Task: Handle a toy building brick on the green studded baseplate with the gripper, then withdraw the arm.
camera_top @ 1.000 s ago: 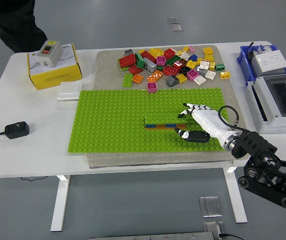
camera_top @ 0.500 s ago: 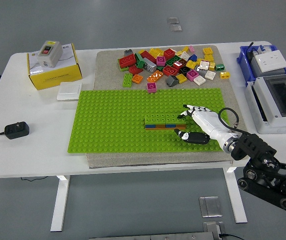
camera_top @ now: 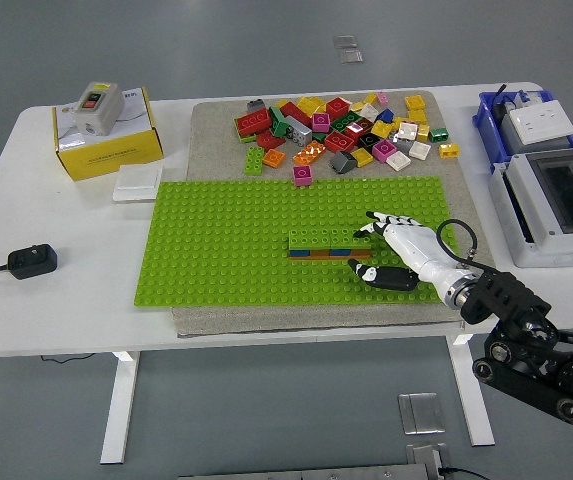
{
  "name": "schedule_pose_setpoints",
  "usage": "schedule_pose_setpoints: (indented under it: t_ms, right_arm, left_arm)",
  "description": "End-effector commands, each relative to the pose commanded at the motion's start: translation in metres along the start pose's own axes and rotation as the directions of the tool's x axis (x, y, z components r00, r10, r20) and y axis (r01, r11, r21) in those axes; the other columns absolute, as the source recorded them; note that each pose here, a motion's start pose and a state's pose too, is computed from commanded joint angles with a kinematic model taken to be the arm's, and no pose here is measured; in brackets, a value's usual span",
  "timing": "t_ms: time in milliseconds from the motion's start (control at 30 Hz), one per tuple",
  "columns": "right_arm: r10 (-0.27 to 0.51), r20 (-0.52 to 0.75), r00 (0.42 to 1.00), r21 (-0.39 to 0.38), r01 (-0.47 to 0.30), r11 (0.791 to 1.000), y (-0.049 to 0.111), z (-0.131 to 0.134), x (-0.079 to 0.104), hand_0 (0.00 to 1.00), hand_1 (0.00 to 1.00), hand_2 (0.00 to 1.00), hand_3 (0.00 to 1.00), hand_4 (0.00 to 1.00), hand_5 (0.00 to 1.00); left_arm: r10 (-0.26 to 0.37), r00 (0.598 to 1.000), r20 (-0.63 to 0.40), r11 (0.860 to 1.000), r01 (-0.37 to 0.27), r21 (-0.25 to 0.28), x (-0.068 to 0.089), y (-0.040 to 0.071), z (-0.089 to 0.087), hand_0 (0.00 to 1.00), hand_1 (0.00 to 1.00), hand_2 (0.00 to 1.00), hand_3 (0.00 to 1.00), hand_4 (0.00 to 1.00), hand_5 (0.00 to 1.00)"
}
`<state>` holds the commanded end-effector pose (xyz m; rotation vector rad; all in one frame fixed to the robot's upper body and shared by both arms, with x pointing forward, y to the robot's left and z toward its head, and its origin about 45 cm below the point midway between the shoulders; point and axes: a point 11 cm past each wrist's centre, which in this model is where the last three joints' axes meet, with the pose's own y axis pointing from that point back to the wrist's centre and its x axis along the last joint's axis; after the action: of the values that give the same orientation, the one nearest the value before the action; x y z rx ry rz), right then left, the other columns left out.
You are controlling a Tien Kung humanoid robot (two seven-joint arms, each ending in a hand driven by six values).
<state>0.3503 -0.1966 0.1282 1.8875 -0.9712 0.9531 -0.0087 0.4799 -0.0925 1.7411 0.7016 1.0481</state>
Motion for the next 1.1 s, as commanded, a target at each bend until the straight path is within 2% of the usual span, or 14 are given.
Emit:
schedule_pose_setpoints:
  t_ms: [400, 733, 933, 1100]
  right_arm:
    - [-0.002, 0.012, 1.0, 0.006, 0.002, 1.0, 0.0, -0.001, -0.001, 0.994, 0.98, 0.998, 0.726, 0.667, 0.684]
    - [0.053, 0.084, 0.995, 0.043, -0.056, 0.997, -0.003, -0.007, 0.029, 0.994, 0.979, 0.998, 0.726, 0.667, 0.684]
    - [0.07, 0.149, 0.986, 0.058, -0.08, 0.995, -0.002, -0.011, 0.041, 0.994, 0.98, 0.998, 0.728, 0.665, 0.685]
    - [0.093, 0.168, 0.981, 0.062, -0.104, 0.993, 0.0, -0.013, 0.049, 0.994, 0.979, 0.998, 0.734, 0.665, 0.684]
  left_arm:
    - [0.0, 1.0, -0.016, 1.0, 0.0, 0.002, 0.0, 0.0, -0.001, 0.65, 0.639, 0.465, 0.569, 0.166, 0.767]
    - [-0.003, 1.0, -0.005, 1.0, 0.003, 0.005, -0.001, 0.0, -0.002, 0.651, 0.639, 0.465, 0.569, 0.167, 0.768]
    - [0.009, 1.0, 0.001, 1.0, -0.009, 0.014, 0.005, 0.0, -0.007, 0.651, 0.639, 0.465, 0.569, 0.168, 0.768]
    - [0.007, 1.0, -0.018, 1.0, -0.007, 0.02, 0.004, 0.0, -0.011, 0.651, 0.639, 0.467, 0.569, 0.169, 0.768]
